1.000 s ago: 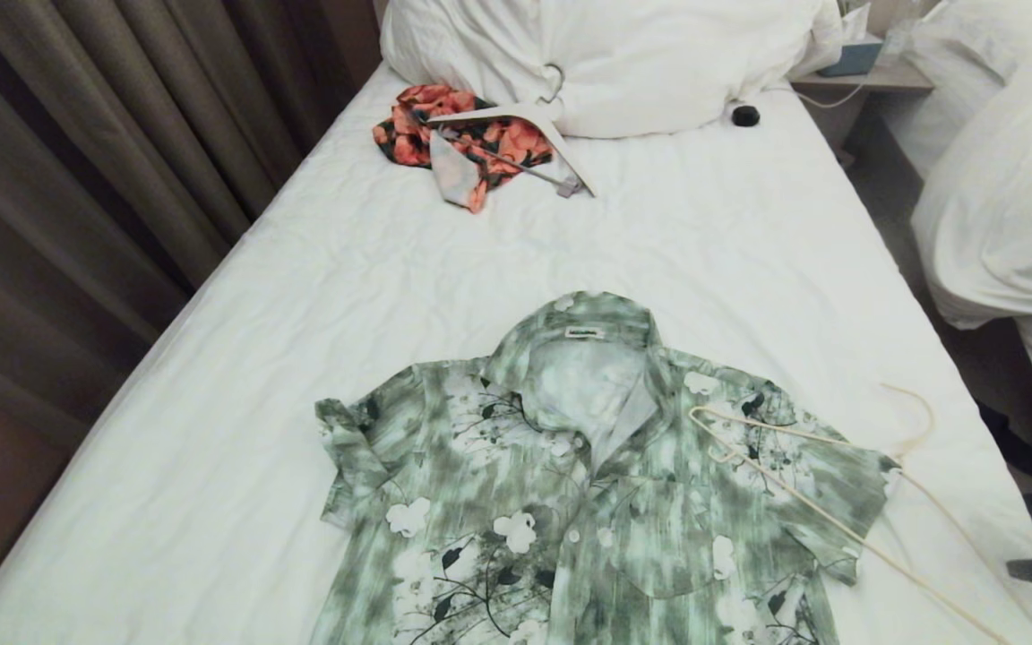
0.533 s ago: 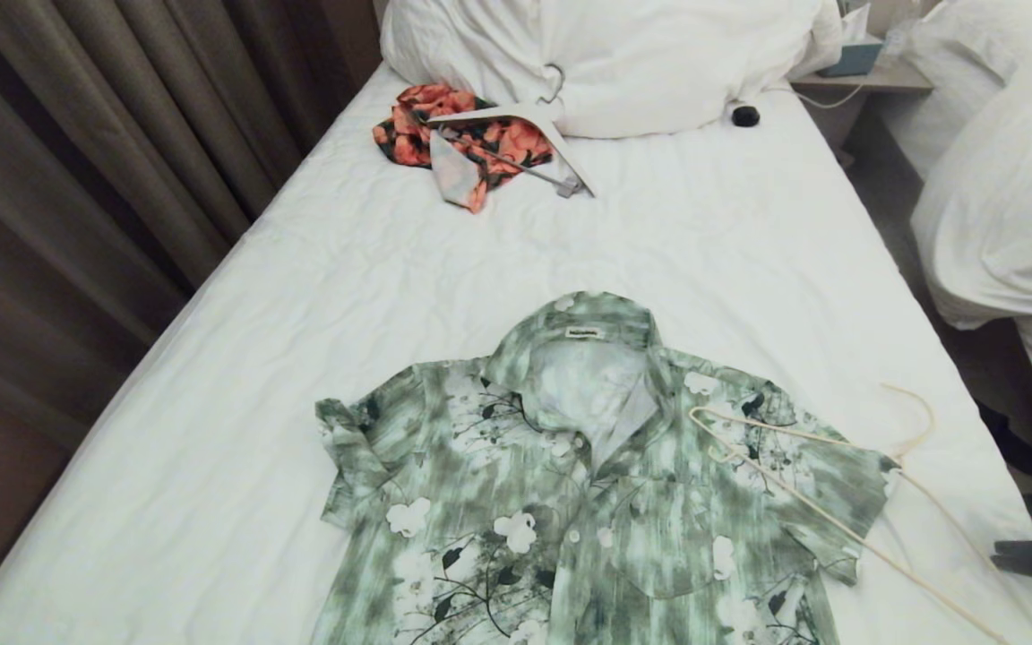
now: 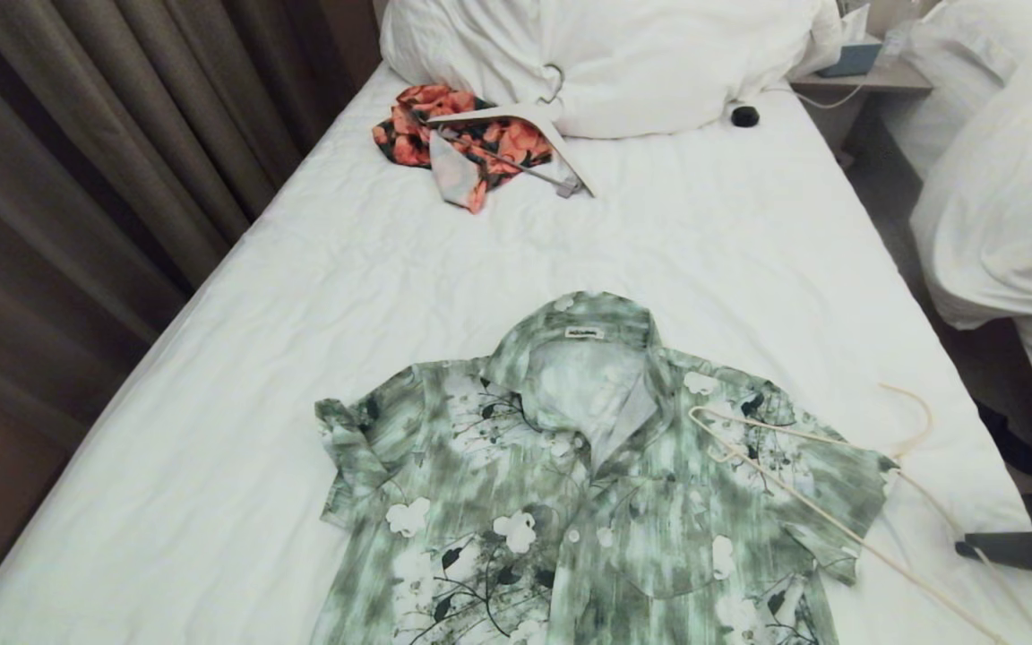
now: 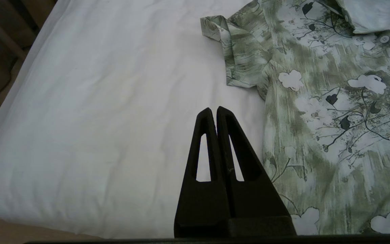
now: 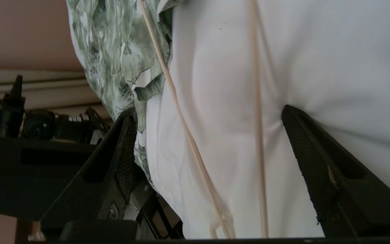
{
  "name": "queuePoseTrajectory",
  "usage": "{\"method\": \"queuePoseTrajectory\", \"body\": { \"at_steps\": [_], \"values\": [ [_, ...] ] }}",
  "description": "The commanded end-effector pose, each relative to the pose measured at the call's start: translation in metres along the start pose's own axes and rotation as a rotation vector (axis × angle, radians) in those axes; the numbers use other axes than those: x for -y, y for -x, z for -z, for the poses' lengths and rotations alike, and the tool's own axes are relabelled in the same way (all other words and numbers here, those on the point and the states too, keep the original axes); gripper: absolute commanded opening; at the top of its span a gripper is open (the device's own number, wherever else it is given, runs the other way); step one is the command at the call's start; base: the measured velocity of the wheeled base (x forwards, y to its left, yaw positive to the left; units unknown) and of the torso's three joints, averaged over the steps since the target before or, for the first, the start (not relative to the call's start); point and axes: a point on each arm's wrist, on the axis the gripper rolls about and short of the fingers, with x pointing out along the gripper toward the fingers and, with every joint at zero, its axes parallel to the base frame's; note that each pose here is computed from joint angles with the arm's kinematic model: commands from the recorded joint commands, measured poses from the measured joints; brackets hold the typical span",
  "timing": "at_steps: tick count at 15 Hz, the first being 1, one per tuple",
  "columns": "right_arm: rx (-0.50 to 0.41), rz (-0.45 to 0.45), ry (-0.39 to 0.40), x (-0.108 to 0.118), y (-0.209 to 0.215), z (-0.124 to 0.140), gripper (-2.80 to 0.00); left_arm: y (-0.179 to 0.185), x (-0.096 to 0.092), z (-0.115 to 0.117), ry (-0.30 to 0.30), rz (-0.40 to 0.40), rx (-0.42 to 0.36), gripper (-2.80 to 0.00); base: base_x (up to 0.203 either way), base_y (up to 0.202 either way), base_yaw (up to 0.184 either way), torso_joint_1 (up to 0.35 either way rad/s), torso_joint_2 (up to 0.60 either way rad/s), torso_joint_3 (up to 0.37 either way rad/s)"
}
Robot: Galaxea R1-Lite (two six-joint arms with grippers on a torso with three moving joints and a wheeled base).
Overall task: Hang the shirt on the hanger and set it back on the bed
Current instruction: Lift the shirt and hanger
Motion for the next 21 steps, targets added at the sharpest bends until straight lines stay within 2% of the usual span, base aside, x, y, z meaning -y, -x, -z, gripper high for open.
{"method": "queuePoseTrajectory", "body": {
  "at_steps": [1,5,11,21],
  "values": [
    [-0.021,-0.024,0.024,-0.004,-0.010,-0.004,0.00,0.000,0.000,0.000,0.000,0.000,-0.002,-2.80,0.000,0.000,0.000,0.000,0.00,0.000],
    [-0.058,-0.045,0.097,-0.005,-0.028,-0.011,0.00,0.000,0.000,0.000,0.000,0.000,-0.003,-2.80,0.000,0.000,0.000,0.000,0.00,0.000],
    [-0.043,-0.057,0.163,-0.007,-0.034,-0.020,0.00,0.000,0.000,0.000,0.000,0.000,-0.002,-2.80,0.000,0.000,0.000,0.000,0.00,0.000],
    [-0.044,-0.093,0.172,-0.012,-0.043,-0.022,0.00,0.000,0.000,0.000,0.000,0.000,-0.002,-2.80,0.000,0.000,0.000,0.000,0.00,0.000]
  ]
}}
